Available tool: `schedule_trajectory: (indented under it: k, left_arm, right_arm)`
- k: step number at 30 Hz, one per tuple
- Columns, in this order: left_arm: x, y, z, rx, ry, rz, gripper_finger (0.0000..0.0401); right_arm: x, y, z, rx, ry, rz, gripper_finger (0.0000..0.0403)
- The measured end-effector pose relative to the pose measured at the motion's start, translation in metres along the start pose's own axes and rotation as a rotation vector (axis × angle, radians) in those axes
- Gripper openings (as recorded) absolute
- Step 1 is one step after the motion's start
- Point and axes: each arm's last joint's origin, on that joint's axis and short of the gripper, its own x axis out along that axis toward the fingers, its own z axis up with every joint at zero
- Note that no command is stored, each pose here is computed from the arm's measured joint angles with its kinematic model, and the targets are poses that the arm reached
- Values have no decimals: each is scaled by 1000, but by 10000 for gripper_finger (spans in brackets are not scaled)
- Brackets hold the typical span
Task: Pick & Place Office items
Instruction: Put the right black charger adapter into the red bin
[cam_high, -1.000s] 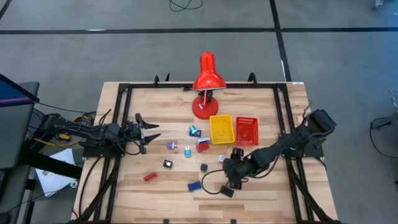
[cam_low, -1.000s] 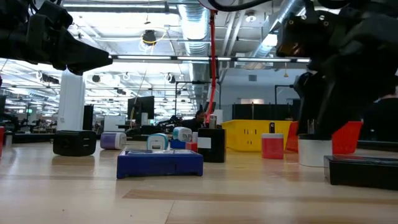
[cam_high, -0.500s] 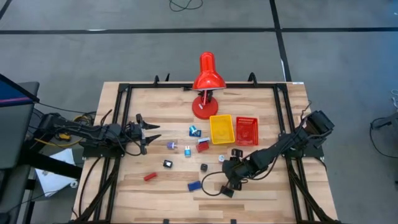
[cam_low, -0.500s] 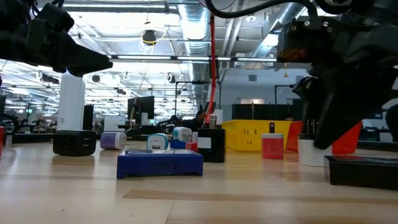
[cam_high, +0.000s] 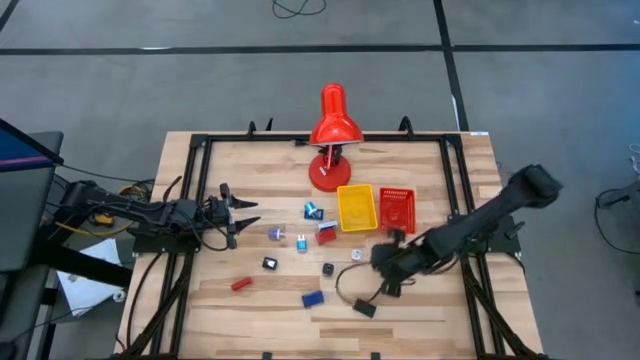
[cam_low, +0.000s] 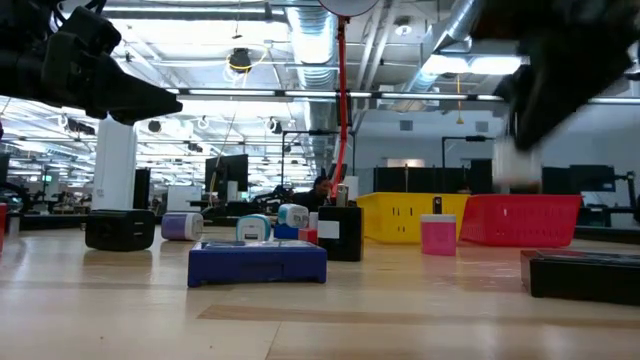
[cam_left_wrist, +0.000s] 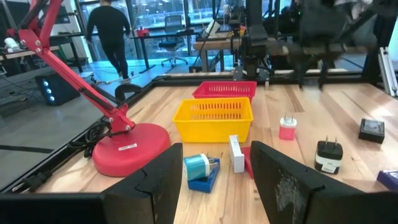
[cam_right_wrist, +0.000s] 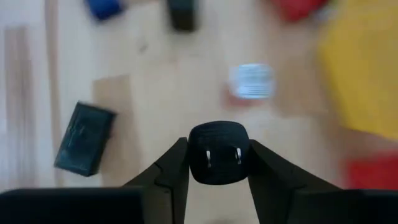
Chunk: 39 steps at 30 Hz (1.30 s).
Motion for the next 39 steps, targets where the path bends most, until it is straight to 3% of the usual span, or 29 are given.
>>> schedule_trajectory:
  k: [6,12,15,21,26,39]
  left_arm:
    - [0,0,1,-5,-10,1,181]
    - [0,0,1,-5,-10,1,181]
    - [0,0,1,-5,-10,0,181]
    - [0,0,0,-1,-3,0,181]
    - [0,0,0,-1,-3,0,181]
    - [0,0,0,-2,-3,0,181]
  right_arm:
    - [-41,-61,-6,221,37,-265,120]
    - [-42,-101,6,266,39,-351,125]
    - [-28,-115,3,276,58,-357,126]
    - [6,-134,-10,280,50,-259,123]
    - [16,-150,-21,332,92,-288,126]
    - [40,-165,-39,358,32,-242,127]
